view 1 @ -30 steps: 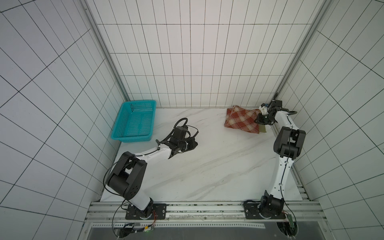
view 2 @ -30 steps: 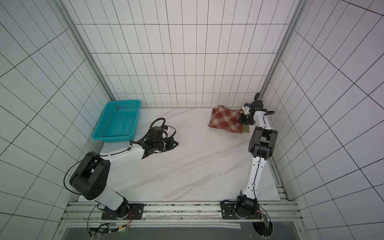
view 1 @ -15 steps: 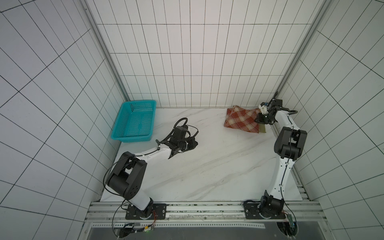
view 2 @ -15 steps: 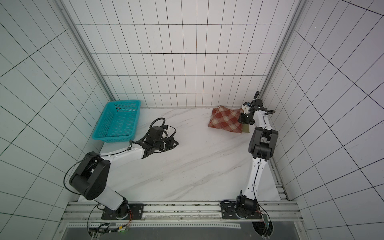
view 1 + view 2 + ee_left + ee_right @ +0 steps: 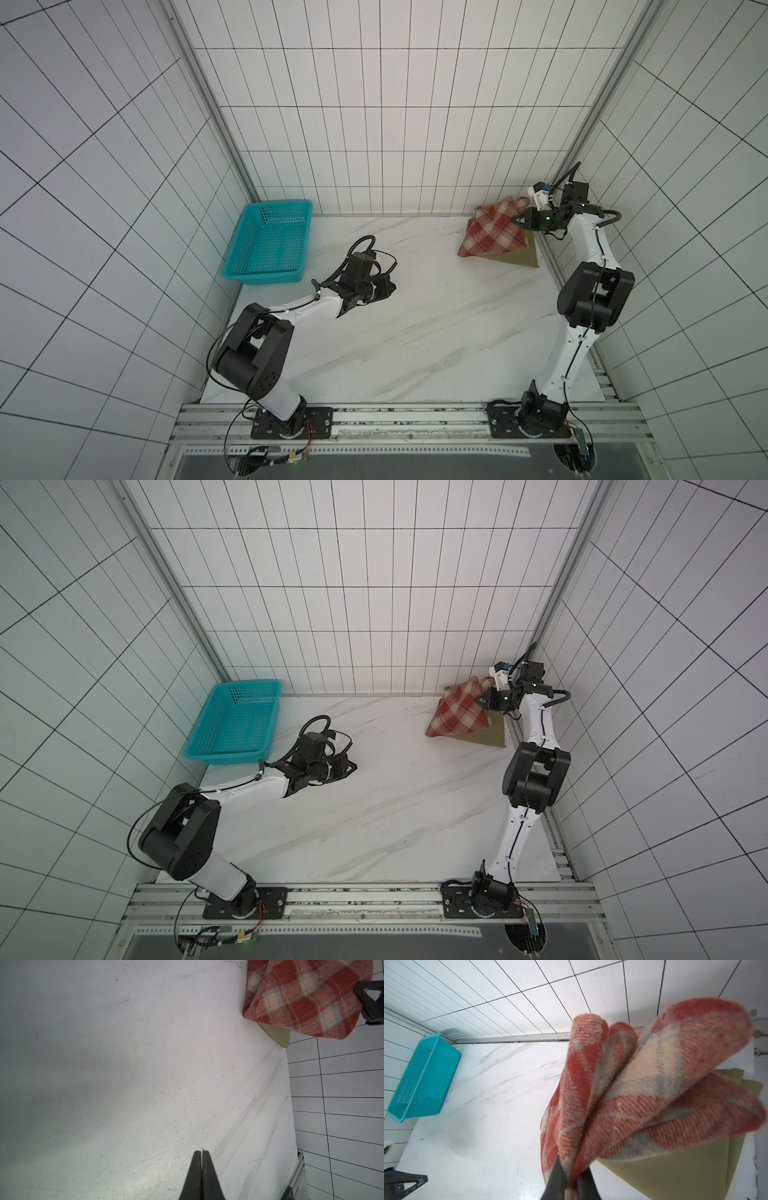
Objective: Fold and stack the skirts
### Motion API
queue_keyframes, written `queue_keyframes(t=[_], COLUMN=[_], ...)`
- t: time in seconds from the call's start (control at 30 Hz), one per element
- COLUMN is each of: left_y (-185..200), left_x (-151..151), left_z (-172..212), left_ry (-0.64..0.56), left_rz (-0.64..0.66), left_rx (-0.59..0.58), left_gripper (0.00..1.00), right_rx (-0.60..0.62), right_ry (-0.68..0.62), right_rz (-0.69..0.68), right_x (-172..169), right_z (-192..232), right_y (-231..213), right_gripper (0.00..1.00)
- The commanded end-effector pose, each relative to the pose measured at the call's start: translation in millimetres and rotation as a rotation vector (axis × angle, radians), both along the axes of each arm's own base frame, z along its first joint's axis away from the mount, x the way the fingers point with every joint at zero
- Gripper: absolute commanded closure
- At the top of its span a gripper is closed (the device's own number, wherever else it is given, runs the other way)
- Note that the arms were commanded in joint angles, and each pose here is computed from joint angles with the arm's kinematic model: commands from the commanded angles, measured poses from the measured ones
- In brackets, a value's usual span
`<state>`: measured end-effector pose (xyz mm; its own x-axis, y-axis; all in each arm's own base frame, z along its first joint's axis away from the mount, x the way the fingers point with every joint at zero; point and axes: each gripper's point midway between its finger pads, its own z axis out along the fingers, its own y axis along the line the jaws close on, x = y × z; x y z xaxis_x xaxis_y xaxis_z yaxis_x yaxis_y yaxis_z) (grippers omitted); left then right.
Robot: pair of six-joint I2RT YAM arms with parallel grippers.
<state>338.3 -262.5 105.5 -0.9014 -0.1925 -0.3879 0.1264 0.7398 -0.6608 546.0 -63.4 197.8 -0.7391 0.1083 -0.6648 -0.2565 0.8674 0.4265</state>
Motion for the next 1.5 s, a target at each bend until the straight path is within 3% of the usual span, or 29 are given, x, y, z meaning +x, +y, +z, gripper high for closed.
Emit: queue_keyframes(t=[0.0, 0.13, 0.5, 0.57, 0.73, 0.77, 0.8, 0.87, 1.03, 1.2, 1.3, 1.33, 1.37, 1.4, 1.47], left_y=[-2.7, -3.3, -2.6, -1.9, -0.7, 0.2, 1.7, 3.1, 18.7, 65.1, 104.7, 117.3, 132.3, 145.9, 166.0], left_x=[1.7, 0.8, 0.8, 2.0, 5.3, 6.9, 7.8, 10.1, 18.9, 42.0, 55.1, 58.8, 62.1, 64.2, 67.6], left_z=[12.8, 12.9, 14.1, 15.6, 27.0, 30.6, 33.4, 40.8, 55.9, 80.3, 93.6, 97.7, 103.3, 108.9, 118.2], left_ry=[-0.043, -0.041, -0.043, -0.051, -0.088, -0.101, -0.11, -0.135, -0.182, -0.258, -0.301, -0.321, -0.347, -0.363, -0.397], left_rz=[-0.006, -0.007, -0.003, 0.002, 0.009, 0.013, 0.019, 0.023, 0.07, 0.2, 0.316, 0.357, 0.41, 0.451, 0.504], left_rx=[-0.021, -0.025, -0.025, -0.022, -0.023, -0.022, -0.02, -0.021, 0.001, 0.065, 0.159, 0.195, 0.237, 0.269, 0.319], left_gripper=[1.0, 1.0, 1.0, 1.0, 1.0, 1.0, 0.98, 0.9, 0.56, 0.23, 0.2, 0.18, 0.14, 0.09, 0.03], right_rx=[0.115, 0.149, -0.039, -0.059, -0.132, -0.161, -0.185, -0.215, -0.22, -0.247, -0.229, -0.219, -0.202, -0.176, -0.157], right_ry=[0.008, 0.086, 0.275, 0.259, 0.171, 0.148, 0.116, 0.073, -0.021, -0.118, -0.191, -0.207, -0.216, -0.216, -0.224], right_rz=[0.018, -0.025, -0.142, -0.142, -0.203, -0.236, -0.267, -0.303, -0.342, -0.348, -0.342, -0.34, -0.347, -0.347, -0.336], right_x=[3.0, 3.4, -7.5, -6.6, -1.1, -0.9, -0.3, -3.1, -13.6, -32.2, -48.2, -53.6, -61.0, -68.5, -82.1], right_z=[-8.2, -49.7, -136.8, -130.8, -89.2, -77.7, -66.2, -48.2, -4.5, 28.0, 38.3, 38.9, 38.1, 34.9, 23.1], right_y=[-14.7, -37.3, -65.0, -62.2, -68.0, -73.2, -78.1, -82.6, -74.3, -32.9, -7.1, -1.0, 4.6, 10.4, 23.6], right_gripper=[1.0, 1.0, 0.99, 0.82, 0.67, 0.55, 0.51, 0.5, 0.47, 0.45, 0.41, 0.35, 0.09, 0.0, 0.0])
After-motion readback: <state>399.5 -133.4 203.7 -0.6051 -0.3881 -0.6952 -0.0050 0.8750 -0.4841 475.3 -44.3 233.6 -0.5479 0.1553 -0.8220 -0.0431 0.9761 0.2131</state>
